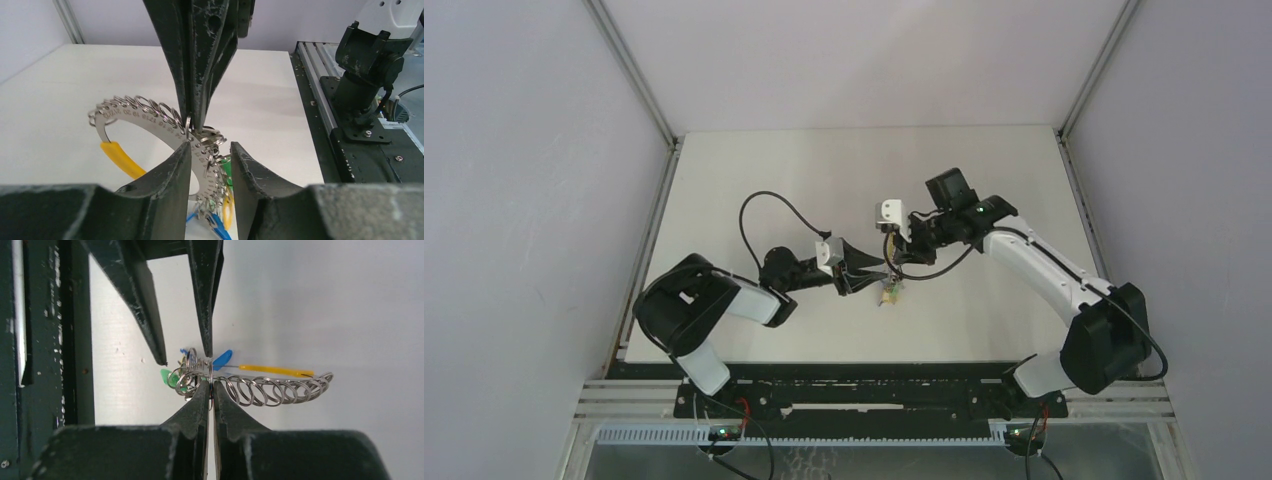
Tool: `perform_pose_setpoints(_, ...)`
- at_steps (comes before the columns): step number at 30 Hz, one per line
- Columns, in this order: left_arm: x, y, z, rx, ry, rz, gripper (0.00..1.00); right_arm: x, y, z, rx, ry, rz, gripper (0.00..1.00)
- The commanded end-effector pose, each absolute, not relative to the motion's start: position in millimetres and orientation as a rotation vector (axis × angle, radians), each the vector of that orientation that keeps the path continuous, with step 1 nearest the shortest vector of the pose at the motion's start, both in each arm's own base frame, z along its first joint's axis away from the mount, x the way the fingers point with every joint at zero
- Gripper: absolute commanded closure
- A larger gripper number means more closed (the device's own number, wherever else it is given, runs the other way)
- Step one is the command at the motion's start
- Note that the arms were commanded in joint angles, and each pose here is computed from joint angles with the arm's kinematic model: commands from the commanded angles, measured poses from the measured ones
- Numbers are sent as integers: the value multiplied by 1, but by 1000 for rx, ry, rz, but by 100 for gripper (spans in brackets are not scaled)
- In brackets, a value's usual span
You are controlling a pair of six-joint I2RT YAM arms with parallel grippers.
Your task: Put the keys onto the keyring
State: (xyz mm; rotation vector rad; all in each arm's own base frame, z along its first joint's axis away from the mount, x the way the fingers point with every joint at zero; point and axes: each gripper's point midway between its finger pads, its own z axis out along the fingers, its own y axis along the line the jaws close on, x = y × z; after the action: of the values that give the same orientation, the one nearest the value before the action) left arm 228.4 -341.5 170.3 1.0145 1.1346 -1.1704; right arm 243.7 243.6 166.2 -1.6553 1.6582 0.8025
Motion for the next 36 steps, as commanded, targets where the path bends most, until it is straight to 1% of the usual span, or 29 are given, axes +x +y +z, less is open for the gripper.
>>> perform_pose_setpoints(1,233,-343,180,1011,1077,-1148,60,248,222,171,-1755,1886,524,100)
perform_pose_setpoints(8,237,-340,180,995,1082,-1122,58,242,228,179,-1865,1953,403,100)
perform_pose_setpoints(15,238,-340,183,992,1074,-1113,59,238,240,178,-1936,1926,396,100)
perform_pose_setpoints(22,231,-345,183,1025,1056,-1150,63,237,249,181,-1967,1862,409,100)
perform_pose_setpoints(36,225,-353,182,1049,1047,-1185,69,235,260,187,-1983,1767,446,100)
